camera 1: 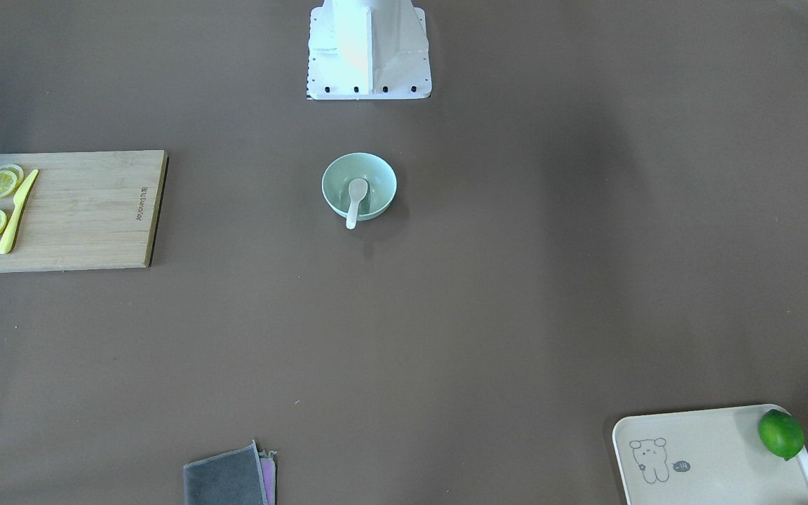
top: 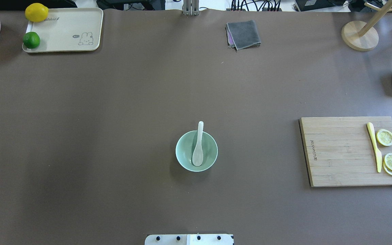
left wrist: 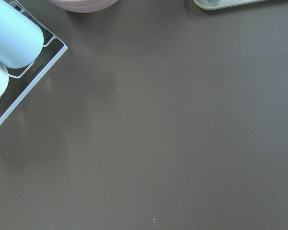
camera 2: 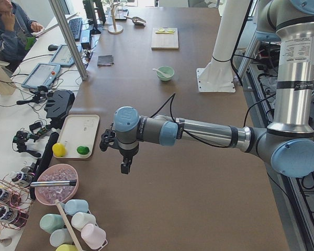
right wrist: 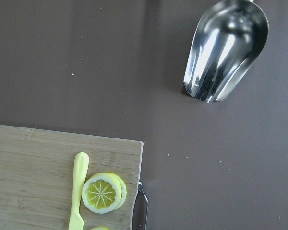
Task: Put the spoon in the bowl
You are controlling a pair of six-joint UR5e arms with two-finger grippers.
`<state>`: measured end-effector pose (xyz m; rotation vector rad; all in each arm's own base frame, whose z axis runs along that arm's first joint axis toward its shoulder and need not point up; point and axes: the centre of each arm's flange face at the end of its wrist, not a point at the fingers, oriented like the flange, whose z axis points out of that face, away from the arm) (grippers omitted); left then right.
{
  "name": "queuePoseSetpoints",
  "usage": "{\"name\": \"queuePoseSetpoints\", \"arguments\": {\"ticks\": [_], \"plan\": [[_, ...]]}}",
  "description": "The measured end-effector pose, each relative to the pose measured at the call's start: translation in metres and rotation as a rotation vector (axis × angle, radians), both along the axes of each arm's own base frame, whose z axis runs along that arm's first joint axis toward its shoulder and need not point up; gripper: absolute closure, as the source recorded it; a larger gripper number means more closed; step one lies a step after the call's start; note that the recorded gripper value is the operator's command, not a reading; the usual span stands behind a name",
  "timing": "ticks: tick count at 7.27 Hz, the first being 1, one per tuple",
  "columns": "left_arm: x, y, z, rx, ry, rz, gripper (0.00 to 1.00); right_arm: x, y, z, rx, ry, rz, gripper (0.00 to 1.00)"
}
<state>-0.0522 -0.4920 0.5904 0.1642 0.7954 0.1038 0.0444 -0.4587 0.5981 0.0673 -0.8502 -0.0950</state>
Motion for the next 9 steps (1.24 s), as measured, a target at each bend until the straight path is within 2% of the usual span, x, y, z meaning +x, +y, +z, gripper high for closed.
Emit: {"name": "queuePoseSetpoints", "arguments": {"ticks": [4, 9], "plan": [[0.0, 0.017, 0.014, -0.019, 0.013, -0.004, 0.03, -0.003, -0.003, -0.01, 0.011, -0.041, -0.002, 0.0], [-0.011, 0.029, 0.017, -0.023, 0.01, -0.024, 0.03, -0.003, -0.005, -0.023, 0.035, -0.045, -0.001, 0.0]]}}
